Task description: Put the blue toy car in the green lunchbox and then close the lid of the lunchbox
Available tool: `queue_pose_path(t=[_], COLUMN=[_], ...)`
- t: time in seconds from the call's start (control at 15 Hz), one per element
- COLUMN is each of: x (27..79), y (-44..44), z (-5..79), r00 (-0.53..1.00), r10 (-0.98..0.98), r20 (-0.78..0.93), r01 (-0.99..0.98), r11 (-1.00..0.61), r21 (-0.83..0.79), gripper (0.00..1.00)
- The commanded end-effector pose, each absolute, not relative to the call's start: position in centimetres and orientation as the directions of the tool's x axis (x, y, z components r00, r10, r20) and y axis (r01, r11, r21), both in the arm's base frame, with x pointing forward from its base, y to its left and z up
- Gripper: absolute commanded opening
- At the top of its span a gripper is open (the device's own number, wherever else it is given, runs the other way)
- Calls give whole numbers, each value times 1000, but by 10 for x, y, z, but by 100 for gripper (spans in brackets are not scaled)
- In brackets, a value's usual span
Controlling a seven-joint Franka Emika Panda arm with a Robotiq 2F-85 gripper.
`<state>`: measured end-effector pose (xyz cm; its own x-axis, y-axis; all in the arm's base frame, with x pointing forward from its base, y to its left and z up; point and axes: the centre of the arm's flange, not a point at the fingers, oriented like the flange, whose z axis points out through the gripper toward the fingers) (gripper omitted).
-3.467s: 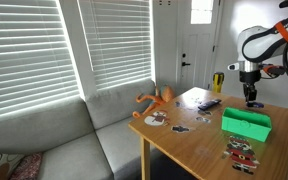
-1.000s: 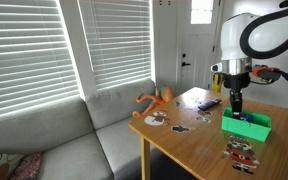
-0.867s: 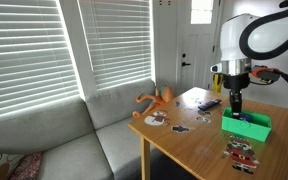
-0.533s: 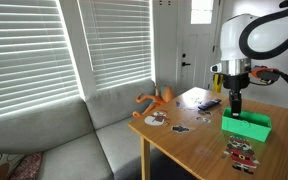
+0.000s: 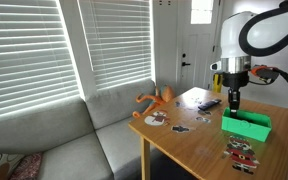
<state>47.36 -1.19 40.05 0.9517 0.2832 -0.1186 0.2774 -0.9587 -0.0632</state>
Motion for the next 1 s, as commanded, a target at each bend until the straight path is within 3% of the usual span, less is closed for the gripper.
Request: queue_pose_path(t=[0.0,0.67,0.73,0.93], x=[466,419,440,430], y=[-18,-97,-85,-99], z=[421,445,442,441], r00=[956,961,966,964], r10=[283,275,254,263], r20=[-76,-43,-51,-46], r01=[277,264,247,254], r11=[-958,-950,-963,-957], r21=[-78,-166,-110,-140], gripper=[31,98,79,98])
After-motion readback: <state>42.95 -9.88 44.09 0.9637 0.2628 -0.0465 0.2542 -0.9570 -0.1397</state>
